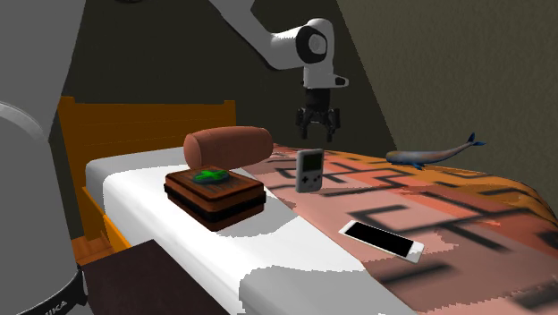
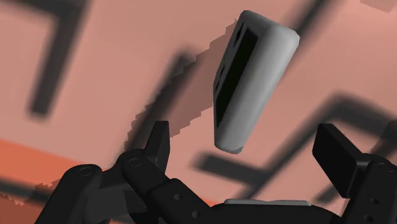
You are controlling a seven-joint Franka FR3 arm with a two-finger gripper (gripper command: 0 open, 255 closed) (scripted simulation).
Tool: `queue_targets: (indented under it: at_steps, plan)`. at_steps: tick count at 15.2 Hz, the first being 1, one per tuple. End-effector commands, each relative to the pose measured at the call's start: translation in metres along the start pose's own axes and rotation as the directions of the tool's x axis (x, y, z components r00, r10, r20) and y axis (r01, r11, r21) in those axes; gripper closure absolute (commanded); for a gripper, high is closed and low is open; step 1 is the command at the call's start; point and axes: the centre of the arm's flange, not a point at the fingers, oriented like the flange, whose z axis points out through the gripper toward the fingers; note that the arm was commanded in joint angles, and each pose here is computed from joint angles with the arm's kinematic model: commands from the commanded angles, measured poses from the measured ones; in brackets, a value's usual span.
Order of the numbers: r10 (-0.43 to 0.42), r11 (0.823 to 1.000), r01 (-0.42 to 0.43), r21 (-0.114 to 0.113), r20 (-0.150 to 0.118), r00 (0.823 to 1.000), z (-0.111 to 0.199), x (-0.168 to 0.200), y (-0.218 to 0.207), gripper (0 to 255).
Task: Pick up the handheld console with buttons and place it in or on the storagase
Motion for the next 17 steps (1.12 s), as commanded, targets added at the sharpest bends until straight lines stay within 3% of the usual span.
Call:
queue_targets:
  at_steps: [1, 10, 17]
  plan:
    - [0.002, 1.0, -0.002, 0.003, 0.008, 1.0, 0.015, 0.024, -0.002, 0]
    - [0.003, 1.0, -0.003, 0.004, 0.01, 1.0, 0.059, 0.029, -0.003, 0]
    - [0.003, 1.0, -0.003, 0.004, 0.011, 1.0, 0.059, 0.029, -0.003, 0]
